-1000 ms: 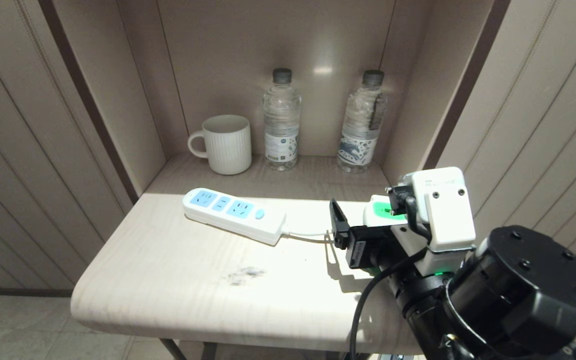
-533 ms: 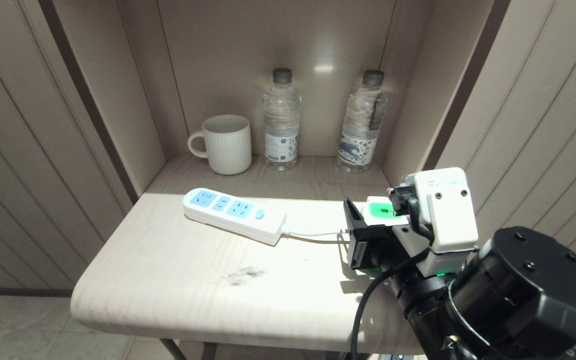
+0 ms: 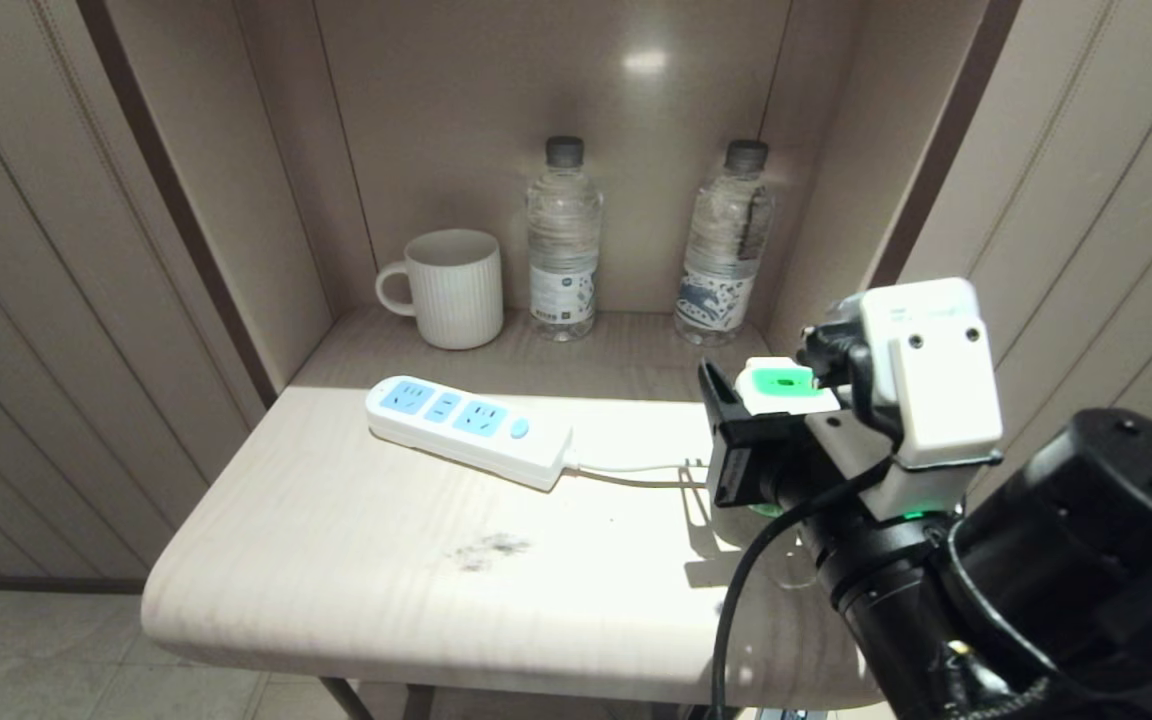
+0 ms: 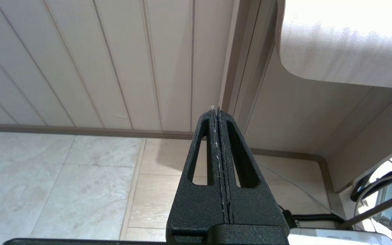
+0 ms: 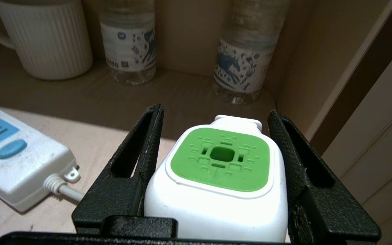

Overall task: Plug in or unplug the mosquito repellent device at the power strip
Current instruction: Insert the plug into the socket

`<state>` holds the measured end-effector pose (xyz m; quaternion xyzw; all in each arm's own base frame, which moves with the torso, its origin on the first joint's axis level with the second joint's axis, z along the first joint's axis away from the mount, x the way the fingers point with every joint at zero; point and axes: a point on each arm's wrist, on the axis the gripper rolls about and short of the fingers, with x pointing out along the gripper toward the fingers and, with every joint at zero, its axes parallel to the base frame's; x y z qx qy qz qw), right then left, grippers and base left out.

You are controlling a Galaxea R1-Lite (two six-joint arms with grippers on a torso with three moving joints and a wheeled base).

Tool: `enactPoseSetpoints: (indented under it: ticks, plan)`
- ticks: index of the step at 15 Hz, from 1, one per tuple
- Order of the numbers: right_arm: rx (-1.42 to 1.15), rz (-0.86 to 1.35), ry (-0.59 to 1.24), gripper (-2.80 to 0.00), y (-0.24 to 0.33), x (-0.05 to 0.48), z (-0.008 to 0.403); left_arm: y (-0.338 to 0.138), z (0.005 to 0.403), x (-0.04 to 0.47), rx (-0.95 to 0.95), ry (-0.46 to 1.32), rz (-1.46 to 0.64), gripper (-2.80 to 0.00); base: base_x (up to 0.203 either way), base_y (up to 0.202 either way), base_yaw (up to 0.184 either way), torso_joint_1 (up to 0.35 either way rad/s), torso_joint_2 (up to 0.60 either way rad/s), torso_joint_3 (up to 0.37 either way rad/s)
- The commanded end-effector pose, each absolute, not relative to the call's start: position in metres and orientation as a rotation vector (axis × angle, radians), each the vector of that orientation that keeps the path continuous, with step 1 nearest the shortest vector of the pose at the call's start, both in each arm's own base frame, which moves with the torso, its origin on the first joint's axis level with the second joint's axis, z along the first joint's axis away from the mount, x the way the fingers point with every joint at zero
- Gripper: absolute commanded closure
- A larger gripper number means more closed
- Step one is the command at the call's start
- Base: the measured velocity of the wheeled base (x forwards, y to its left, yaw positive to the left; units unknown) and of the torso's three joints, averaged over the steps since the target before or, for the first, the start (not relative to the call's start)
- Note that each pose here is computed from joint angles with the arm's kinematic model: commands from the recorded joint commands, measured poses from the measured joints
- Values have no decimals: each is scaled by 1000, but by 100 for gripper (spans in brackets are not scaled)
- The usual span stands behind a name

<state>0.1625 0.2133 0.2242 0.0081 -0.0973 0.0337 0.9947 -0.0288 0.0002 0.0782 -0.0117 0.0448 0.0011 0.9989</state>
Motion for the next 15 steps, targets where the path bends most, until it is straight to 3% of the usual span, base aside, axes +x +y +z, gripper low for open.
enactPoseSetpoints:
  ticks: [1,9,15]
  plan:
    - [37,58,-218,0,203,155,254,0,78,-29,-23,92,3,0,0,0,0,0,0,0]
    - [-176,64,-58,0,157,124,321,0,78,-29,-24,92,3,0,0,0,0,0,0,0]
    - [-235,162,189,0,111,94,368,0,78,-29,-23,92,2,0,0,0,0,0,0,0]
